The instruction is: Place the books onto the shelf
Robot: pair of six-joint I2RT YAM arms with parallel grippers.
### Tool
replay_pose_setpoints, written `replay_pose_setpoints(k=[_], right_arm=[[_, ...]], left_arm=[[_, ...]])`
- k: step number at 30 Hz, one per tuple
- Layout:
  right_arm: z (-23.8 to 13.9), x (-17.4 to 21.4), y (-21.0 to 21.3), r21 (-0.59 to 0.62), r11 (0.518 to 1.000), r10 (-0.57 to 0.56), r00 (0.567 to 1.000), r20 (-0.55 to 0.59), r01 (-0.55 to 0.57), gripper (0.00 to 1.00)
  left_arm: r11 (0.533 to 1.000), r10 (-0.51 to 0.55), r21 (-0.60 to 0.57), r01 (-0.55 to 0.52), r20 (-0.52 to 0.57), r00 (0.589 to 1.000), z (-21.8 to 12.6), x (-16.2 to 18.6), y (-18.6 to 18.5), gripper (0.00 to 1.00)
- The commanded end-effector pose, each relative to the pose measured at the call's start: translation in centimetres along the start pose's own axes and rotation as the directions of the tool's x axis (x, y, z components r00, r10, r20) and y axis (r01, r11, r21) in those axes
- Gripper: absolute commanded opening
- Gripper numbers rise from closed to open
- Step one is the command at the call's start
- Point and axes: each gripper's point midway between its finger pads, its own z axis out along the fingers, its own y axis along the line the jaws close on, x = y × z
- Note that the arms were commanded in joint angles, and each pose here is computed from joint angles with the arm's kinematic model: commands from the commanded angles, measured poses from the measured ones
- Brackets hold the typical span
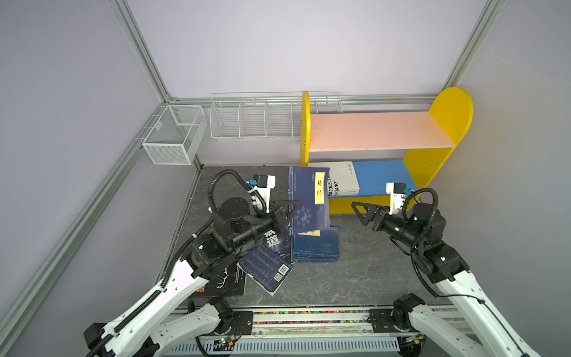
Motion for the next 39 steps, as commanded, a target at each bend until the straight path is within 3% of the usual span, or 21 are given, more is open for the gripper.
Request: replay_pose_setpoints(k=[1, 5, 9, 13, 18, 21, 24, 28, 34, 37, 39], right_arm=[[-0.4, -1.6, 5.8, -0.242, 0.970, 0.017, 0.998, 0.065, 0.000, 0.89], [0.3, -1.3, 11.1, -0.426, 0.904, 0.021, 0.996, 0.081, 0.016, 0.89], [2.2, 0.4, 15.8, -0.549, 0.835, 0.026, 0.997, 0.068, 0.015, 0.89], [3.8, 1.5, 18.9, -0.632, 0.775, 0.052, 0.994, 0.097, 0.021, 0.89], [4.5, -0.1, 21.1, -0.713, 0.700, 0.131, 0.979, 0.160, 0.023, 0.89], [4.9, -1.2, 21.2, -0.719, 0.694, 0.173, 0.962, 0.209, 0.032, 0.89], [5.6, -2.1, 20.9, -0.697, 0.716, 0.196, 0.949, 0.246, 0.033, 0.89], [7.6, -2.2, 20.3, -0.658, 0.753, 0.225, 0.947, 0.229, -0.019, 0.91], [9.7, -1.4, 19.7, -0.672, 0.731, 0.305, 0.937, 0.169, -0.116, 0.99], [10.3, -1.2, 19.7, -0.694, 0.707, 0.335, 0.929, 0.157, -0.138, 0.89], [10.4, -1.4, 19.9, -0.708, 0.692, 0.348, 0.924, 0.157, -0.140, 0.76]], left_arm=[[0.999, 0.041, -0.045, -0.030, 0.263, 0.964, -2.7, -6.9, -1.0, 0.00], [1.000, -0.011, -0.017, 0.022, 0.489, 0.872, -4.2, -11.8, -1.9, 0.00], [0.998, -0.059, 0.063, 0.027, 0.588, 0.807, -4.2, -13.8, -3.0, 0.00], [0.993, -0.102, 0.113, 0.041, 0.617, 0.780, -3.6, -14.1, -3.1, 0.00], [0.984, -0.162, 0.165, 0.075, 0.615, 0.772, -2.7, -13.2, -2.7, 0.00], [0.978, -0.190, 0.183, 0.098, 0.604, 0.774, -2.5, -12.5, -2.3, 0.00], [0.968, -0.236, 0.206, 0.140, 0.584, 0.777, -2.2, -11.6, -1.7, 0.00], [0.954, -0.284, 0.253, 0.162, 0.585, 0.760, -2.4, -11.0, -1.5, 0.00], [0.947, -0.302, 0.279, 0.162, 0.589, 0.750, -2.6, -10.9, -1.6, 0.00], [0.942, -0.313, 0.289, 0.168, 0.584, 0.749, -2.4, -10.7, -1.5, 0.00], [0.944, -0.310, 0.284, 0.170, 0.577, 0.756, -2.0, -10.4, -1.4, 0.00]])
